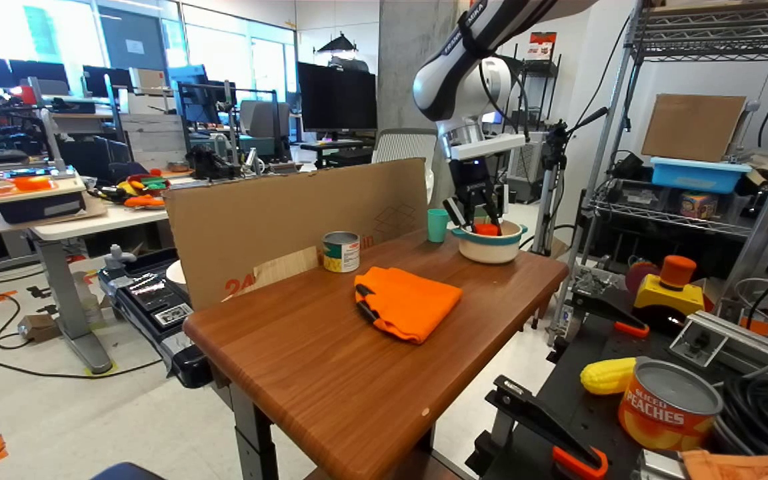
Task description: Pick up the orange object and put it in the pot
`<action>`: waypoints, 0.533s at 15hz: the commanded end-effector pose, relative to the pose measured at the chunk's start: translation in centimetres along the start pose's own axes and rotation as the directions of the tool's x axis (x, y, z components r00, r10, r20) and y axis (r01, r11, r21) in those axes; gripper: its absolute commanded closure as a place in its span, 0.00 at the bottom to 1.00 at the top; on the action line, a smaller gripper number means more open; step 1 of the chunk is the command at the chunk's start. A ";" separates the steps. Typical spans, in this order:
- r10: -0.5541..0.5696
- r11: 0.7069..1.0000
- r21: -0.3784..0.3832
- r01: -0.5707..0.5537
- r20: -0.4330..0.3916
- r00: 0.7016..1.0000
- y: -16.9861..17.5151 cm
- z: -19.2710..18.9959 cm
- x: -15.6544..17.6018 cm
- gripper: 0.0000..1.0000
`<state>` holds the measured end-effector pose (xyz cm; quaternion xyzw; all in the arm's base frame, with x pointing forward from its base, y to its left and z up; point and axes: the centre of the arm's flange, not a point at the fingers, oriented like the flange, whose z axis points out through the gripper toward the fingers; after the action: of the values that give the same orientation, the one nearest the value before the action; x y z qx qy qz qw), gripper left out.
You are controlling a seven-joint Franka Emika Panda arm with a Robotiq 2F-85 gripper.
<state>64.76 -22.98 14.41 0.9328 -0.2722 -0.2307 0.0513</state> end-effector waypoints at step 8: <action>-0.190 0.980 0.044 0.192 -0.038 0.981 1.2 -4.6 -5.4 0.00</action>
<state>64.83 -22.53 16.62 0.9485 -0.2168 -0.2288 0.0323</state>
